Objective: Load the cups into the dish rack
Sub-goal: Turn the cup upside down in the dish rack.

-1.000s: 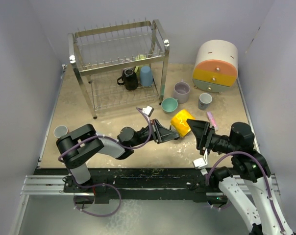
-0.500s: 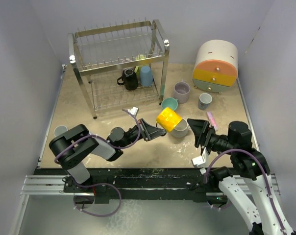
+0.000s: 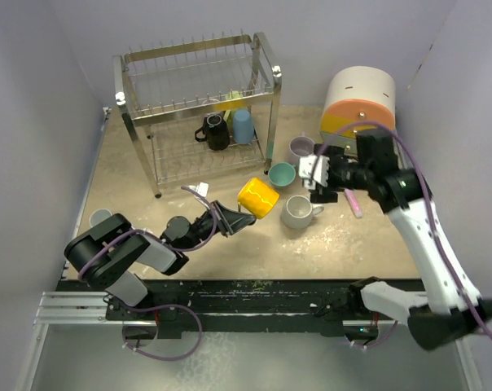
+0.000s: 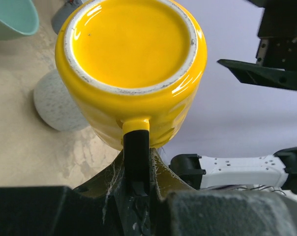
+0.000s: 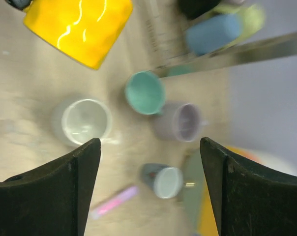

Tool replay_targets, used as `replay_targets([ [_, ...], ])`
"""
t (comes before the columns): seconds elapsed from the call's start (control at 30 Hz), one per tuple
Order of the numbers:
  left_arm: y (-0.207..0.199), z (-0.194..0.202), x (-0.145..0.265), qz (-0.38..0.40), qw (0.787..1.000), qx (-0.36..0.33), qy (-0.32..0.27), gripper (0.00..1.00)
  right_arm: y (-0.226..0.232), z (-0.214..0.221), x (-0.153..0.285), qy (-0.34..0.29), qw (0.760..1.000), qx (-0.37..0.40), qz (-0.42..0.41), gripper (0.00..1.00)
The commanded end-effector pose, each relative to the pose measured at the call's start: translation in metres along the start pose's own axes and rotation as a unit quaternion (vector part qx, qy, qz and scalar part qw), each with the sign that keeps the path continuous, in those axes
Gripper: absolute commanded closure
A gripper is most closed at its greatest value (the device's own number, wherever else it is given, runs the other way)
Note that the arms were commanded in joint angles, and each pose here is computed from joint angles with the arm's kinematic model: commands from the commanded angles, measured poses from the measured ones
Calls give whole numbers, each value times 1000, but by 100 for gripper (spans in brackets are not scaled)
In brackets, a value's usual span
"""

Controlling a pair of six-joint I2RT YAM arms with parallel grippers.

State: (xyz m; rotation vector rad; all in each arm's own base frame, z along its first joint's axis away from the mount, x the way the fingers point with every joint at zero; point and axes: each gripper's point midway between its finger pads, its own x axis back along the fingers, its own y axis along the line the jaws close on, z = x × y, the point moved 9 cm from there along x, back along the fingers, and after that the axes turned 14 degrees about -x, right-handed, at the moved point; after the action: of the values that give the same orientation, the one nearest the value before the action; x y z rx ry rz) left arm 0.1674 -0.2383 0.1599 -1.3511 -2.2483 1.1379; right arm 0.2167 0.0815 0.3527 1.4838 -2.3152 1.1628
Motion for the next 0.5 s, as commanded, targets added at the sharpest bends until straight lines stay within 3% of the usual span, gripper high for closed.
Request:
replay_targets([
  [0.0,-19,-32,7,55,992,-69,-91,100,15,22,-21,104,959,-249,-88,19],
  [0.2,-10,-39,16,17,990,-106,-91,100,2,19,-34,44,940,-316,-123,21],
  [0.37,-12,-51,17,-33,983,-163,-80,100,-12,36,-31,-50,939,-338,-42,20],
  [0.47,-20,-65,18,-63,973,-206,-80,100,-14,49,-37,-74,934,-348,-21,19],
])
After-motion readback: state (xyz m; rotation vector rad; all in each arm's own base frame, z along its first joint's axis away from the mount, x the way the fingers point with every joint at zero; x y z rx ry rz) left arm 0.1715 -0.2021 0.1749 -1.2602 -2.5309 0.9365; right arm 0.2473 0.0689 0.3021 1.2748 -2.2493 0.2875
